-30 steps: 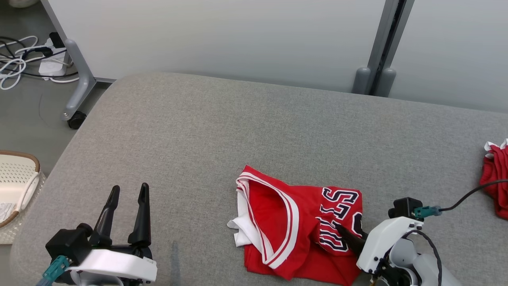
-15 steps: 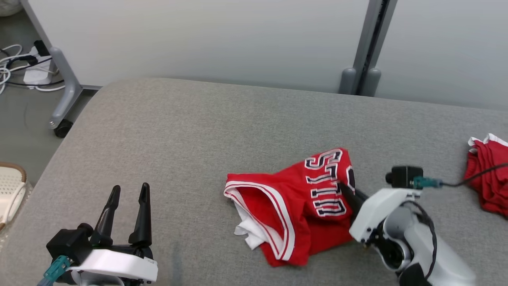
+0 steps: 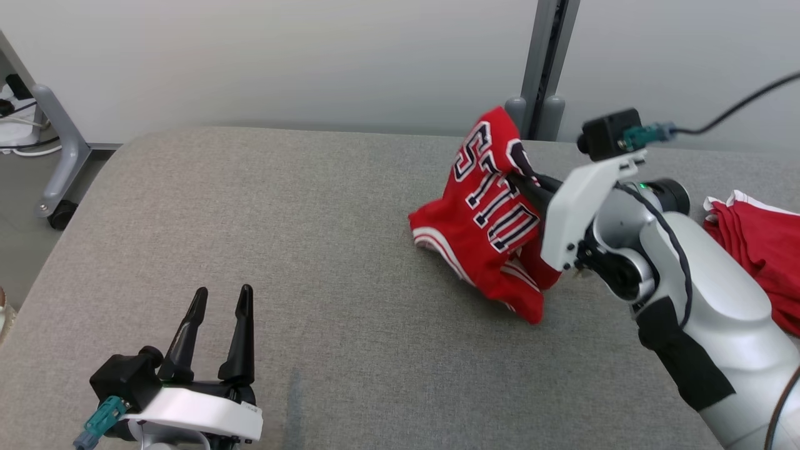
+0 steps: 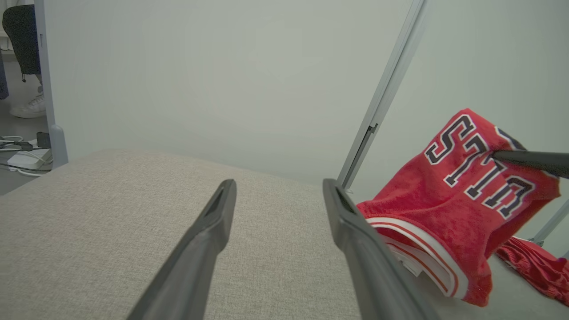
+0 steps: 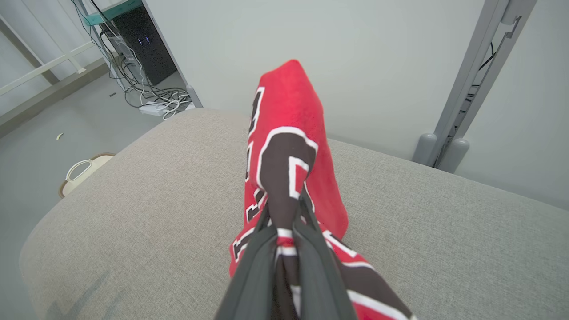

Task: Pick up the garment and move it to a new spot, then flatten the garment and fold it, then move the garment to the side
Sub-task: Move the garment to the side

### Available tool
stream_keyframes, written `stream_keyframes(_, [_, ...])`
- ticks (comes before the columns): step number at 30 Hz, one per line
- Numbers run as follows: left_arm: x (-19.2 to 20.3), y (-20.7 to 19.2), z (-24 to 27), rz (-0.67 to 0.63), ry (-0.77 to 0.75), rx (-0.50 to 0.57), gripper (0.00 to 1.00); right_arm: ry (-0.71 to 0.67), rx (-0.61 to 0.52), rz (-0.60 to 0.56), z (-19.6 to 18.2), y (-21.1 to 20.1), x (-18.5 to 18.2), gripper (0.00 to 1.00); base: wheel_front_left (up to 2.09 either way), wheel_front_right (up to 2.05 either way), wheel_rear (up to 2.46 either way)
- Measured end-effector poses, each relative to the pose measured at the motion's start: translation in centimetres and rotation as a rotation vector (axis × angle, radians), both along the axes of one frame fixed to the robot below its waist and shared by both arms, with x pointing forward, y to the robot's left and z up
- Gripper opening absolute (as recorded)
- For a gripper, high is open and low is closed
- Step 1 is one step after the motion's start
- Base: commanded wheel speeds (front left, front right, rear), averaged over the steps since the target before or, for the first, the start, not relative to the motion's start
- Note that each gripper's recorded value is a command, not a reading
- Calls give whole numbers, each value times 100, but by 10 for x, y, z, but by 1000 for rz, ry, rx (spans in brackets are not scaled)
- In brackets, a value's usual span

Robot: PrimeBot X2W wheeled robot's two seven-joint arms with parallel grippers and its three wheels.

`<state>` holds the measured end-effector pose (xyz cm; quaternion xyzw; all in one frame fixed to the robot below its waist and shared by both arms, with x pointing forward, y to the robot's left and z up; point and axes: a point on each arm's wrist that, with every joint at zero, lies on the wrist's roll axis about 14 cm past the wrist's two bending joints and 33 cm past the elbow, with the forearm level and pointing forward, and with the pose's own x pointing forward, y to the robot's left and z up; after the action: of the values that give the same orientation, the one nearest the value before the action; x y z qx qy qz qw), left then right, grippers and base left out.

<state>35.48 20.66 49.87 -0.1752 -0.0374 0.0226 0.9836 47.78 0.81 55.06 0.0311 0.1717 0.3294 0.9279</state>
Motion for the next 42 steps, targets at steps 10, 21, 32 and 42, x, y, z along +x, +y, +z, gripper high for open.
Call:
stream_keyframes(10, [15, -13, -7, -43, 20, -7, 100, 16, -3, 18, 32, 4, 19, 0, 0, 0, 0])
stream_keyframes(21, [46, -34, -20, -144, 53, 24, 100, 112, -134, -280, -15, -134, 54, 0, 0, 0, 0])
stream_keyframes(32, [75, -63, -34, -264, 74, 49, 100, 140, -191, -513, -49, -236, 55, 0, 0, 0, 0])
stream_keyframes(42, [86, -77, -47, -319, 98, 46, 100, 122, -332, -606, -55, -290, 59, 0, 0, 0, 0])
